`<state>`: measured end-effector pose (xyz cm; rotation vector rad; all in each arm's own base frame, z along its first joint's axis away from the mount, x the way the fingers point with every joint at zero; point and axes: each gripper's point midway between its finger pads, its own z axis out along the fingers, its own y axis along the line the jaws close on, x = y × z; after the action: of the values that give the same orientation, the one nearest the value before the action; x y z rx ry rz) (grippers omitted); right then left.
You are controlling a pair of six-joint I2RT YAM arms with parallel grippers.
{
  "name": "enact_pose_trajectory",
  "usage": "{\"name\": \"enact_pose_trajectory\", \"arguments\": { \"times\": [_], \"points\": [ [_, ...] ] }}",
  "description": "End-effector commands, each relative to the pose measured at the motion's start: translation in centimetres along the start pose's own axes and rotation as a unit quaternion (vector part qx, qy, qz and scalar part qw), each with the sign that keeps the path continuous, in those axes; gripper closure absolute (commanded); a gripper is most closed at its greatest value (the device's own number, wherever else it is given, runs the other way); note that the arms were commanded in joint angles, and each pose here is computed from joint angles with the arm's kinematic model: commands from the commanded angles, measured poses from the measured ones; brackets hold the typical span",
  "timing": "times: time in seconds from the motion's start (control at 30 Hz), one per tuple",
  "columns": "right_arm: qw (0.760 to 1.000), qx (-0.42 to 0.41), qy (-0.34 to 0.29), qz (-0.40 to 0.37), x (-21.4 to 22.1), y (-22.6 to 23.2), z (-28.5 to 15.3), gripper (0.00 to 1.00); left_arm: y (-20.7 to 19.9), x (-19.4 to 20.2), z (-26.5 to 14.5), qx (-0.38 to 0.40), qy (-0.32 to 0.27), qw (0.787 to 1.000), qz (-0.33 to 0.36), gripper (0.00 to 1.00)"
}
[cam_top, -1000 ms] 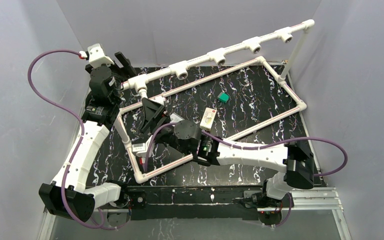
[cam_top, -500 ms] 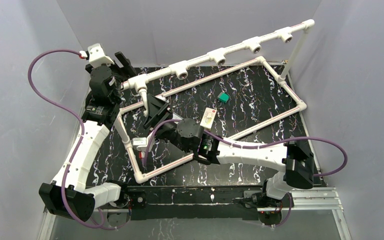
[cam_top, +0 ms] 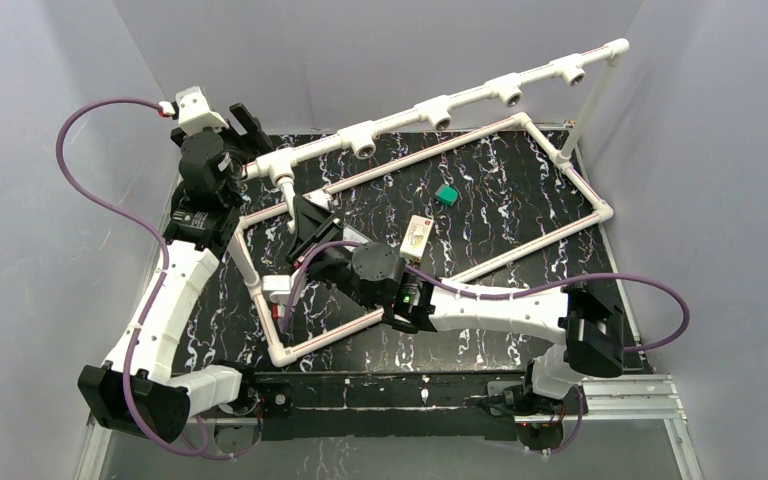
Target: Install the water faucets
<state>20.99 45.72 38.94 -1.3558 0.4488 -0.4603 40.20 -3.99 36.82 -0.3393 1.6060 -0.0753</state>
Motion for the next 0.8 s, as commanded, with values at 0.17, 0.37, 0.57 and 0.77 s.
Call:
{"name": "enact_pose_trajectory", "arguments": {
  "times": [0.17, 0.37, 0.57, 0.77],
  "points": [
    [0.981, 0.069, 0.046, 0.175, 1.0, -1.4, 0.9, 0.99, 3.9, 17.4, -2.6, -0.03, 0.278, 0.953, 0.117, 0.23],
    [0.873, 0.172, 0.075, 0.449, 1.6, -2.2, 0.9, 0.99, 3.9, 17.3, -2.6, -0.029, 0.278, 0.953, 0.116, 0.22],
    [0.634, 0.259, 0.053, 0.727, 2.0, -1.5, -0.5, 0.99, 3.9, 17.2, -2.6, -0.03, 0.276, 0.954, 0.116, 0.23],
    [0.339, 0.278, 0.019, 0.899, 1.1, 1.1, -0.7, 0.99, 3.8, 17.2, -2.7, -0.027, 0.276, 0.954, 0.115, 0.23]
  ]
}}
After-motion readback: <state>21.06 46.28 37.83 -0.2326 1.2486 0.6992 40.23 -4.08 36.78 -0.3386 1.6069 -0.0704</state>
